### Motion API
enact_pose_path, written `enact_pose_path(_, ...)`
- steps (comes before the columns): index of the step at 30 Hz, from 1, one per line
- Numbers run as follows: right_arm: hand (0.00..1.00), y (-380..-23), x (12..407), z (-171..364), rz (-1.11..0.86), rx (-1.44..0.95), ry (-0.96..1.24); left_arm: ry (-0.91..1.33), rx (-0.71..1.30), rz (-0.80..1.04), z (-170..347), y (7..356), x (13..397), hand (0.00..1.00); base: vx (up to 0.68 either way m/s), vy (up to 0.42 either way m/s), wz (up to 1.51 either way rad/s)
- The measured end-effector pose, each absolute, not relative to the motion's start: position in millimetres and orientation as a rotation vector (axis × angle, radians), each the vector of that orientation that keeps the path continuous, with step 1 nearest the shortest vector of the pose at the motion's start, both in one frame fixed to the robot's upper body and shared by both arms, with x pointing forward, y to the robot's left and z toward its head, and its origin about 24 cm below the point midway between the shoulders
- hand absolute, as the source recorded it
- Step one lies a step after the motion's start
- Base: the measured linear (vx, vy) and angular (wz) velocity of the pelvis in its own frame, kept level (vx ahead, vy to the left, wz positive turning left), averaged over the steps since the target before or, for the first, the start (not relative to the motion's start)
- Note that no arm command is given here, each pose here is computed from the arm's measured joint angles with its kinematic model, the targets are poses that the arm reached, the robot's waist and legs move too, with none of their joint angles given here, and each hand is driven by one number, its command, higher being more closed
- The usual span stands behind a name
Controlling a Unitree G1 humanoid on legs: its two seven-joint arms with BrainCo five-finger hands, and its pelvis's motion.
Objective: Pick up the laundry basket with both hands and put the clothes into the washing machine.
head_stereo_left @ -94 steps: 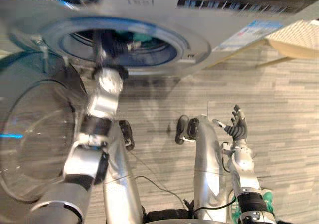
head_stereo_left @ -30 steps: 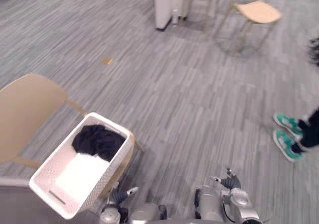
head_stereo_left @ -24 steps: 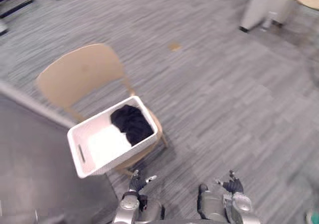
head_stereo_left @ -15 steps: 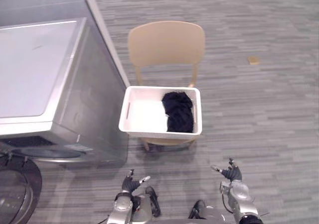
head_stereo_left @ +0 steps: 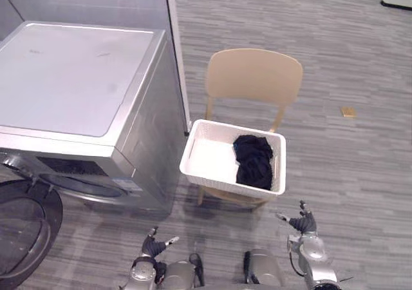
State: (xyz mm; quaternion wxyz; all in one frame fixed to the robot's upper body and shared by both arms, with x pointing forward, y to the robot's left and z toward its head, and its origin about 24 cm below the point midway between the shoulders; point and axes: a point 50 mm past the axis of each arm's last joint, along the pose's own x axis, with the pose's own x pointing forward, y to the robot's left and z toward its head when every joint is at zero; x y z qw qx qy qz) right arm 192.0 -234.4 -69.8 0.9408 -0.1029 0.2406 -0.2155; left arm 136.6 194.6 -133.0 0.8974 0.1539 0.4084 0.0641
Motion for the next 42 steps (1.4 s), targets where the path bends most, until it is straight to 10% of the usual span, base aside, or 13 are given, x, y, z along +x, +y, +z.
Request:
enact_pose_path(9,0.00,-242.5,226.3,10.5,-0.332,-0.539,0.113,0.846,0.292,0.111,-135.1,183.6,133.3,0.00,0.15,-0.043,0.07)
enact_pose_path(33,0.00,-325.0,359.7,129.6,-0.473,-0.856,0.122,0.582,0.217,0.118,-98.7,171.9,197.4,0.00,-0.09,0.013,0.20)
enact_pose_path(34,1.00,-323.2,361.3,130.8,-0.462,-0.863,0.124,0.563,0.204,0.122,-95.0,170.9,202.4,0.00,-0.15,-0.013,0.06)
enact_pose_path(42,1.00,-286.9,375.4,138.1,-0.333,-0.831,0.045,0.467,0.135,0.104,-76.8,151.6,225.0,0.00,-0.08,-0.044,0.05)
